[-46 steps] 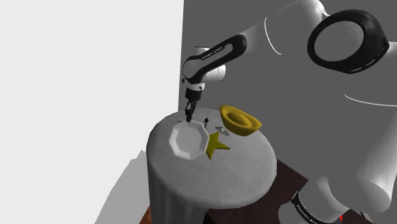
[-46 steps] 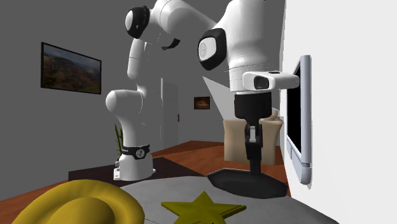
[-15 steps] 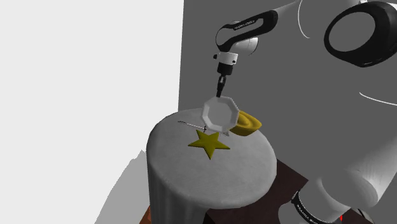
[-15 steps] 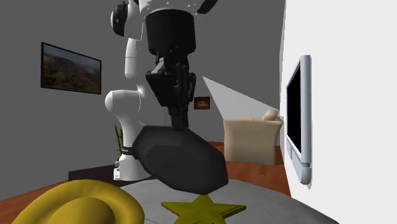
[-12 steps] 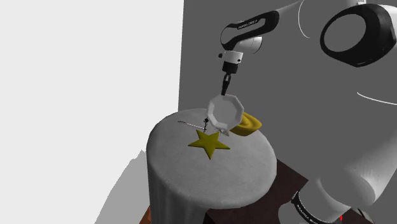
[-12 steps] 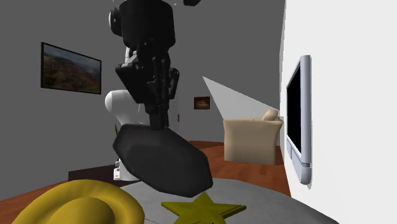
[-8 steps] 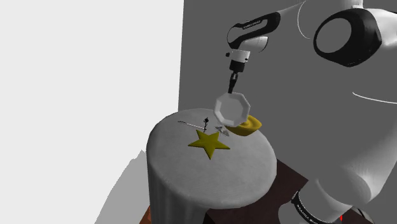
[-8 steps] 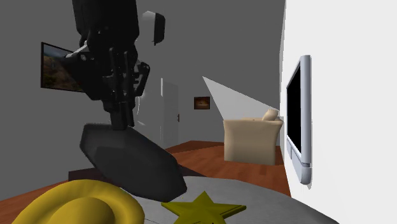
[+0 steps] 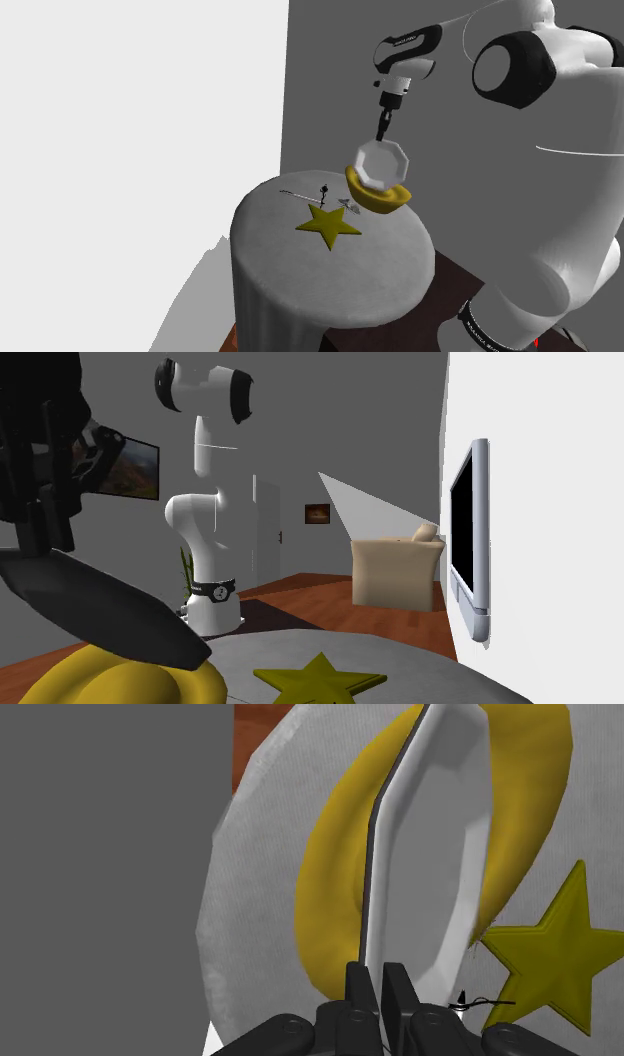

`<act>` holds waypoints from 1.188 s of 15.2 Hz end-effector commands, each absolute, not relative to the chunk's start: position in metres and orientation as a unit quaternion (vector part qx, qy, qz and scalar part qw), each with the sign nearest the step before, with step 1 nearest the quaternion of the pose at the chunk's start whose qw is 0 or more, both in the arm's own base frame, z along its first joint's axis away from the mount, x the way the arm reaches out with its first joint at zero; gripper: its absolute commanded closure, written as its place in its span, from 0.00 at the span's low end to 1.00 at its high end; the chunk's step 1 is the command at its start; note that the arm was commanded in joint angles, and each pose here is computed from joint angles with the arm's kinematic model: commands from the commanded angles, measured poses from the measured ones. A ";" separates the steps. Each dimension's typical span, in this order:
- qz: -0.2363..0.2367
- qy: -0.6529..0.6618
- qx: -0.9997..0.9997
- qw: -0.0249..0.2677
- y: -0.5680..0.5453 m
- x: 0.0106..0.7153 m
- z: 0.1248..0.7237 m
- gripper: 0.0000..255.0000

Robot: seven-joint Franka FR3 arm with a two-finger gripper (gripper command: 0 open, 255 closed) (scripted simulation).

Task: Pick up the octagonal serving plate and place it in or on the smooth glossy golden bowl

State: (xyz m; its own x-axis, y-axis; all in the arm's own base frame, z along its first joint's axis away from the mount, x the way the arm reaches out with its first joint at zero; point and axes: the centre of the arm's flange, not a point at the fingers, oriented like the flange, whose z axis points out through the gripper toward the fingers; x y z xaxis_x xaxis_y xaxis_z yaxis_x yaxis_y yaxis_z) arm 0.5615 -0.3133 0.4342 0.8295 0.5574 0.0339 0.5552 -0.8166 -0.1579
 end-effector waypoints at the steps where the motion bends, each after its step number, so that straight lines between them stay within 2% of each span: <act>1: 0.007 -0.293 -0.953 0.081 -0.319 0.560 0.425 1.00; 16: 0.007 -0.293 -0.953 0.081 -0.318 0.561 0.358 1.00; 17: 0.007 -0.293 -0.953 0.081 -0.318 0.561 0.358 0.00; 18: 0.006 -0.292 -0.954 0.068 -0.304 0.551 0.361 0.00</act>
